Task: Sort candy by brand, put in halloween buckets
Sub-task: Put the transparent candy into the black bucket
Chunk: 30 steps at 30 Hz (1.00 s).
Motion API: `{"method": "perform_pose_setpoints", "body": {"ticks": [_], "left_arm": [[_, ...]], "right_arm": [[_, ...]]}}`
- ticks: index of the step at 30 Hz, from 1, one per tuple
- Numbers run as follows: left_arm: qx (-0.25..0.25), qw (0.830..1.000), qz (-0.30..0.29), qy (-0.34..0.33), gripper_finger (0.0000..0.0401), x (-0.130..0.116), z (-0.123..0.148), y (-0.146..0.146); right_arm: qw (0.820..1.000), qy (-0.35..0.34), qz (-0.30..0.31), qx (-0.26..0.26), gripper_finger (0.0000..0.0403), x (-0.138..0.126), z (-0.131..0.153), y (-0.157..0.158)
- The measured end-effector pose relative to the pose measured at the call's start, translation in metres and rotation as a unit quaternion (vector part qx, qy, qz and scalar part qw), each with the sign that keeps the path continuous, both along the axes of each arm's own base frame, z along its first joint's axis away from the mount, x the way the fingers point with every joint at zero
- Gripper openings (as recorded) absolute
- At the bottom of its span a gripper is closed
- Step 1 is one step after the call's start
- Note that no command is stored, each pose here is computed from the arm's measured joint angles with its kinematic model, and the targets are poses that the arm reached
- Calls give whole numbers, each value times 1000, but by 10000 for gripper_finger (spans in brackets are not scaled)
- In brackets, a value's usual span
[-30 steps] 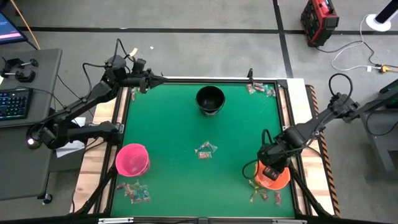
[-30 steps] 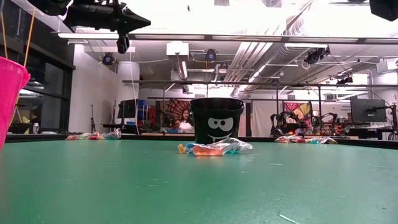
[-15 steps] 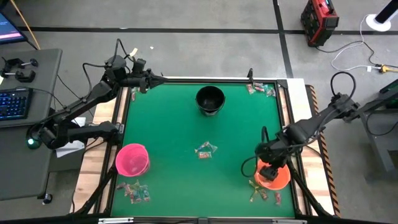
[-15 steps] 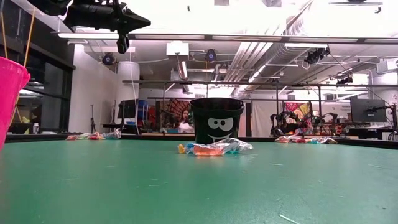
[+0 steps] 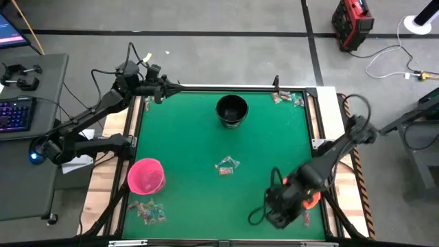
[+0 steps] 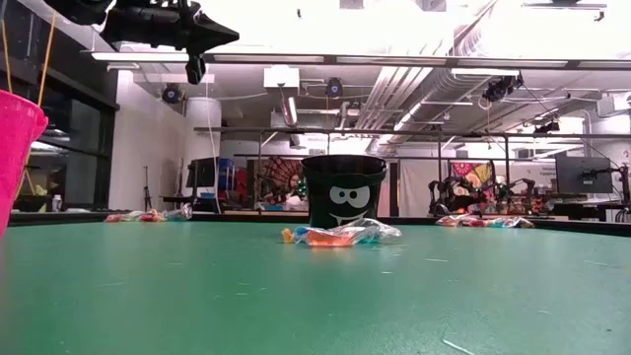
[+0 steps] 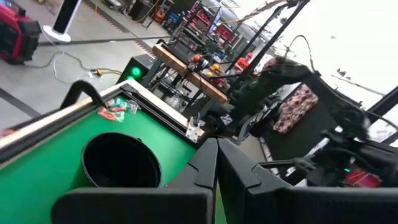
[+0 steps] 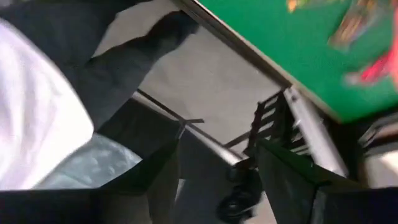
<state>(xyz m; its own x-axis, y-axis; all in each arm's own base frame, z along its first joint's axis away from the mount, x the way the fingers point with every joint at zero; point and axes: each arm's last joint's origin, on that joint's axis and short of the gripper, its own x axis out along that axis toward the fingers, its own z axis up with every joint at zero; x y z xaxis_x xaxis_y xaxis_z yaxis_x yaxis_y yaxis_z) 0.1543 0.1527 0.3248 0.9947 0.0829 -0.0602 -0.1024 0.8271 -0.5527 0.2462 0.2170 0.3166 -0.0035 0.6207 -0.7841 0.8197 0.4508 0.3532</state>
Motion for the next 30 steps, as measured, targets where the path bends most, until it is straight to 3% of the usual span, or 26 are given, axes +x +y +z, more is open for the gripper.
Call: {"method": "perform_pose_setpoints", "body": {"ticks": [5,9,13,23,30], "left_arm": [[19,1000,0,1,0,0,0,0],[23,1000,0,2,0,0,0,0],[20,1000,0,2,0,0,0,0],[-6,1000,2,-4,0,0,1,0],[-7,1000,2,-4,0,0,1,0]], "right_arm": [[996,75,-49,-11,199,8,-10,40],[983,124,-126,-46,199,1,-22,68],[980,141,-115,-79,199,-7,-43,85],[950,168,-129,-229,199,-26,-89,86],[943,152,-129,-267,199,-38,-121,83]]}}
